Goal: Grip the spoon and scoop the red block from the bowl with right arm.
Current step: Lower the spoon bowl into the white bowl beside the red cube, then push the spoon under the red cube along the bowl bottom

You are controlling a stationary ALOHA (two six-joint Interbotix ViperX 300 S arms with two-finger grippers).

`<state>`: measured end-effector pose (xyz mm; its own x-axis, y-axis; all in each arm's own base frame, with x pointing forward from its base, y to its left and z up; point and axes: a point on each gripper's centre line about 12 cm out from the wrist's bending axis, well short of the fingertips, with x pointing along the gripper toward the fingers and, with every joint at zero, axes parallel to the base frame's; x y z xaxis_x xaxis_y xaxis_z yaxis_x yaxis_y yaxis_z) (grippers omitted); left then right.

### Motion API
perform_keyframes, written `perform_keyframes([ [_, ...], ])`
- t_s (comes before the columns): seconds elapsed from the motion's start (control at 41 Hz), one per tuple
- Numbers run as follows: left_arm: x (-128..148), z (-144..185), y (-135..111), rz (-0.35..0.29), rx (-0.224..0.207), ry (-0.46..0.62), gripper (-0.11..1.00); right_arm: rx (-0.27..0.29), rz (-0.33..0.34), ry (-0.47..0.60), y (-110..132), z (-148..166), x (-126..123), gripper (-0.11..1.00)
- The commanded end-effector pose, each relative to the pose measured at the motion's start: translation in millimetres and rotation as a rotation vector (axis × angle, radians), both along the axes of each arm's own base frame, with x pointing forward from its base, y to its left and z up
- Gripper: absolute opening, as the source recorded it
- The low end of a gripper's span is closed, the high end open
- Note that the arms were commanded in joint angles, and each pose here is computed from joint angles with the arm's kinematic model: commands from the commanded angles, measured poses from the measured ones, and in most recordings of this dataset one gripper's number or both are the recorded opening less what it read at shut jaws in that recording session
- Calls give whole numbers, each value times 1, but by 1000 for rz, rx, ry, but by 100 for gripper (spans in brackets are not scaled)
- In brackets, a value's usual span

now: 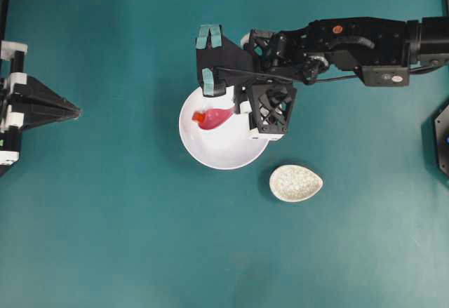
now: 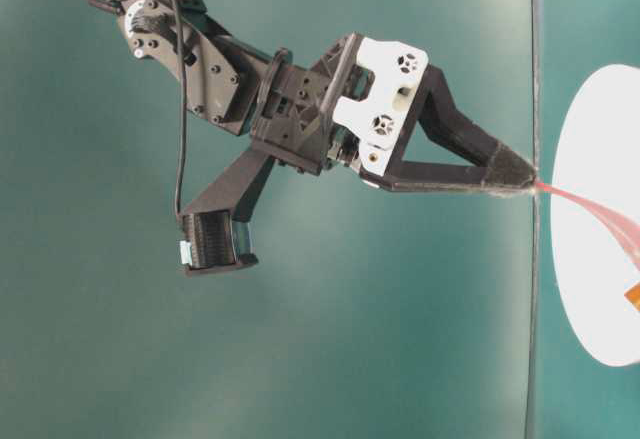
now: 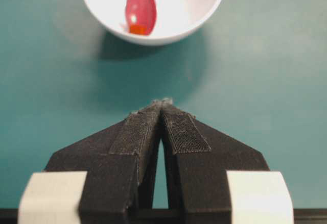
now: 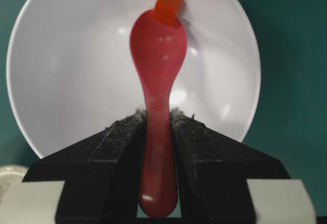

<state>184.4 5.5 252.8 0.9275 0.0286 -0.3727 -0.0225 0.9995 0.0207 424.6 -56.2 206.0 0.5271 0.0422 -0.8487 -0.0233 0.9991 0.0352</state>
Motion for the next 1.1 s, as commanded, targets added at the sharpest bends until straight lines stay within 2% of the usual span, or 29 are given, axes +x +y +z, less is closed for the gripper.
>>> perform_keyframes([
  [0.0,3,11,0,-3,5,-27,0,-4,-6,-63,1,20,2,24],
  [0.586,3,11,0,-2,4,-28,0,6,-10,-121,13,21,-14,24],
  [1.073,3,10,0,-2,3,-17,0,-5,-19,-144,12,17,-17,24],
])
